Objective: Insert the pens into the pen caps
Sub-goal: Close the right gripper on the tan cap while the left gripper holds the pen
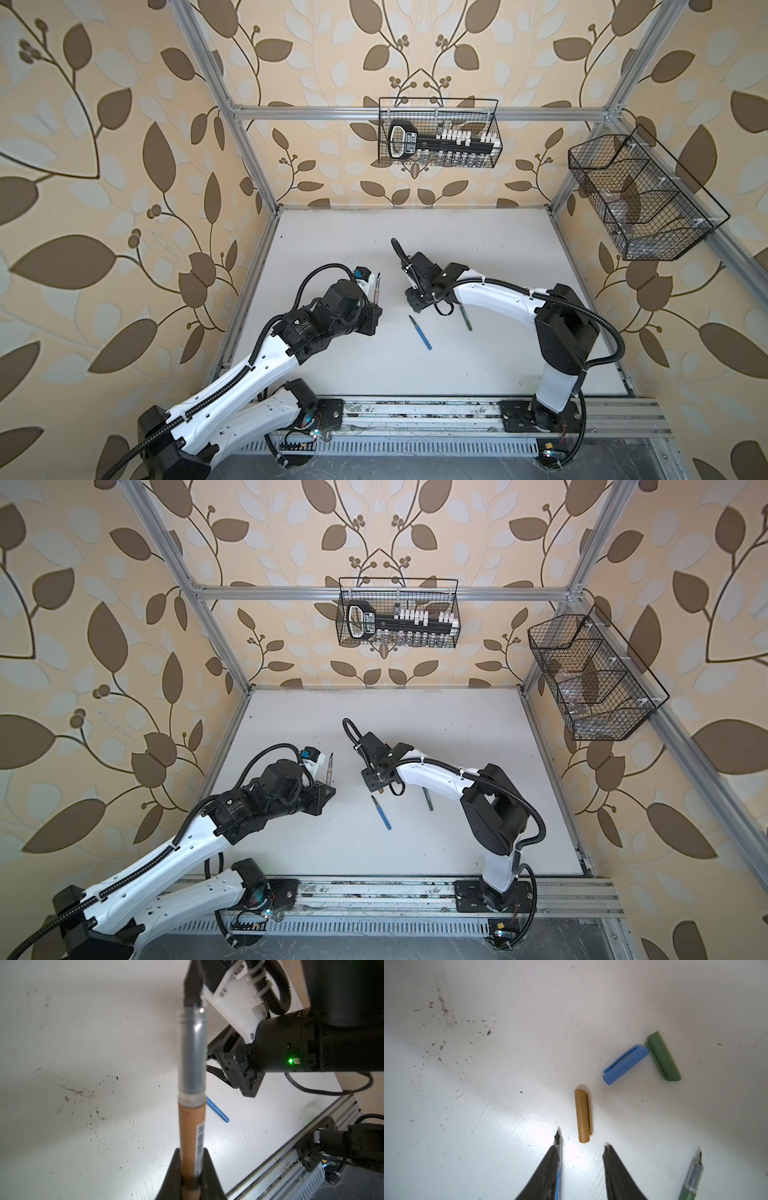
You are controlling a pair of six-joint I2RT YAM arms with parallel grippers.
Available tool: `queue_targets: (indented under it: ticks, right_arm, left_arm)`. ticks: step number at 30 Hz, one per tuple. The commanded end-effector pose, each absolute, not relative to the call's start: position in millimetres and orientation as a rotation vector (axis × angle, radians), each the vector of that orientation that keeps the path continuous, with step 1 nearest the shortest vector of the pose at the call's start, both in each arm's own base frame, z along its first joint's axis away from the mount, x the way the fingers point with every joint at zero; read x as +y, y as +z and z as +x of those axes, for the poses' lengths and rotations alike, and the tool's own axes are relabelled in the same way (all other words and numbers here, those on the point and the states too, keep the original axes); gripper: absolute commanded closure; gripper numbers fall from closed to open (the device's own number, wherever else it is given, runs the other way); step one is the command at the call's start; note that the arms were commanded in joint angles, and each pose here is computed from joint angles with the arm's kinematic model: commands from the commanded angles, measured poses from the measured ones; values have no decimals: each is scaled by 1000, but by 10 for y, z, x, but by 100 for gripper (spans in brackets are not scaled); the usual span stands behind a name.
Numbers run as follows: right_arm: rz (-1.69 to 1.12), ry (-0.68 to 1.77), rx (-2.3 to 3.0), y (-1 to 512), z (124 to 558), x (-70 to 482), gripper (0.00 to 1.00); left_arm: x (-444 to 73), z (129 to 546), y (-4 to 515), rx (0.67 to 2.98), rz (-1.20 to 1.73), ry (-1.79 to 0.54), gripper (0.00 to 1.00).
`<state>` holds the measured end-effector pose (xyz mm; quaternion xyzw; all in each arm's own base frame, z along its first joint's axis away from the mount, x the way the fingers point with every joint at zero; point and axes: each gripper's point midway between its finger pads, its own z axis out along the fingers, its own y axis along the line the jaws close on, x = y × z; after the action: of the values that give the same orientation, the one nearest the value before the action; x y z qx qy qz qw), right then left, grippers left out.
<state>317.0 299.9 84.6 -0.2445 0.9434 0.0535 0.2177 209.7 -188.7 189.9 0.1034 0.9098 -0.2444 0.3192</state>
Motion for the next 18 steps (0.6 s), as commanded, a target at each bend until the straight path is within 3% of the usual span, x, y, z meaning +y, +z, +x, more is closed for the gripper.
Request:
queue_targets:
  ticks: [1, 5, 18]
  right_arm:
    - [-717, 188, 2663, 719, 3130, 3063, 65]
    - [-748, 278, 2702, 582, 3190, 3096, 71]
    - [-821, 484, 2777, 261, 3282, 3082, 72]
  left_arm:
    - [-1935, 2117, 2036, 2349, 295, -681, 91]
    - [-1916, 2106, 2041, 2357, 293, -673, 91]
    - [-1932, 2123, 2025, 2364, 293, -670, 91]
